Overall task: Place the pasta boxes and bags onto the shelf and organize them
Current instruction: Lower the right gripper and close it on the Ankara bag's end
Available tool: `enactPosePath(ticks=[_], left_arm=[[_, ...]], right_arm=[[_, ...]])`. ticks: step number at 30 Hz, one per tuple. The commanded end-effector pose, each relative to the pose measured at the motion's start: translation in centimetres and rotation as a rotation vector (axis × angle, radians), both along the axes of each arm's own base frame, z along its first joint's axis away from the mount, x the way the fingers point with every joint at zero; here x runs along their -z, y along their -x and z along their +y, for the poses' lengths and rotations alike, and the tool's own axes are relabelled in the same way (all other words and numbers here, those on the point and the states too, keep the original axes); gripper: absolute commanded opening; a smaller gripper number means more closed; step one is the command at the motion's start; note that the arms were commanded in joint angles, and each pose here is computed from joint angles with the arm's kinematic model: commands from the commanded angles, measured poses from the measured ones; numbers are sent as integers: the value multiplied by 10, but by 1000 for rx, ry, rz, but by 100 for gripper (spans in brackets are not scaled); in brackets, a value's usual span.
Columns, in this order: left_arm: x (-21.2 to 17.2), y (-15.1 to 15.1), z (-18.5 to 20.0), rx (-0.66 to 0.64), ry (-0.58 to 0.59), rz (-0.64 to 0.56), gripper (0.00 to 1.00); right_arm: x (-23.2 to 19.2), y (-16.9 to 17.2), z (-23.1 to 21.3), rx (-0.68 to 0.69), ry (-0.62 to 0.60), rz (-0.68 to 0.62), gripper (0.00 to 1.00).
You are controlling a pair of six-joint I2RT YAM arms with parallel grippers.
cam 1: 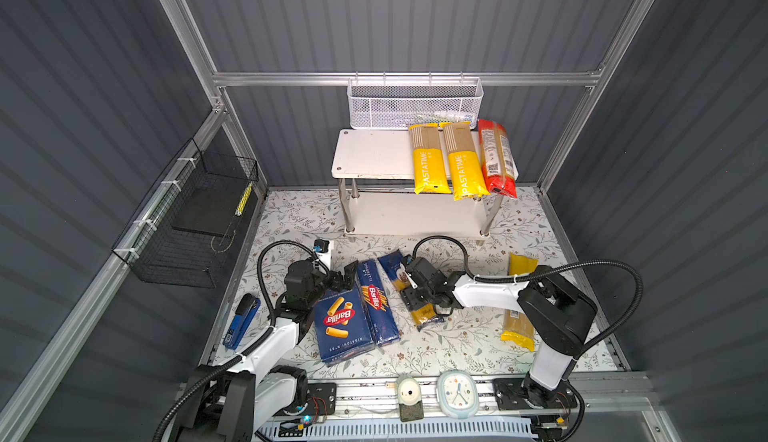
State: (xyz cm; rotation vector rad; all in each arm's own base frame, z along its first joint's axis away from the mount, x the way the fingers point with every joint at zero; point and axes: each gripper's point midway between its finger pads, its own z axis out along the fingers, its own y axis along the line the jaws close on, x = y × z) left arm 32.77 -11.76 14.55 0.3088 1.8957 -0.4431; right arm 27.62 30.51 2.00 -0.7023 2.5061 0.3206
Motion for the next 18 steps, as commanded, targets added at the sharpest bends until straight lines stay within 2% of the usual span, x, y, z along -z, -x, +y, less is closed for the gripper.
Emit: enactPosePath(ticks=[1,14,18], left_arm=[[-4,-4,0,-2,-8,-9,100],[-3,-4,1,-8,-13,-5,100],[-3,-4,1,-7,-13,-6,100]], right_arm=[[9,19,-3,-9,-25,69,70],[-10,20,5,7,-145,39,56],[-21,17,11,11,-198,23,44]])
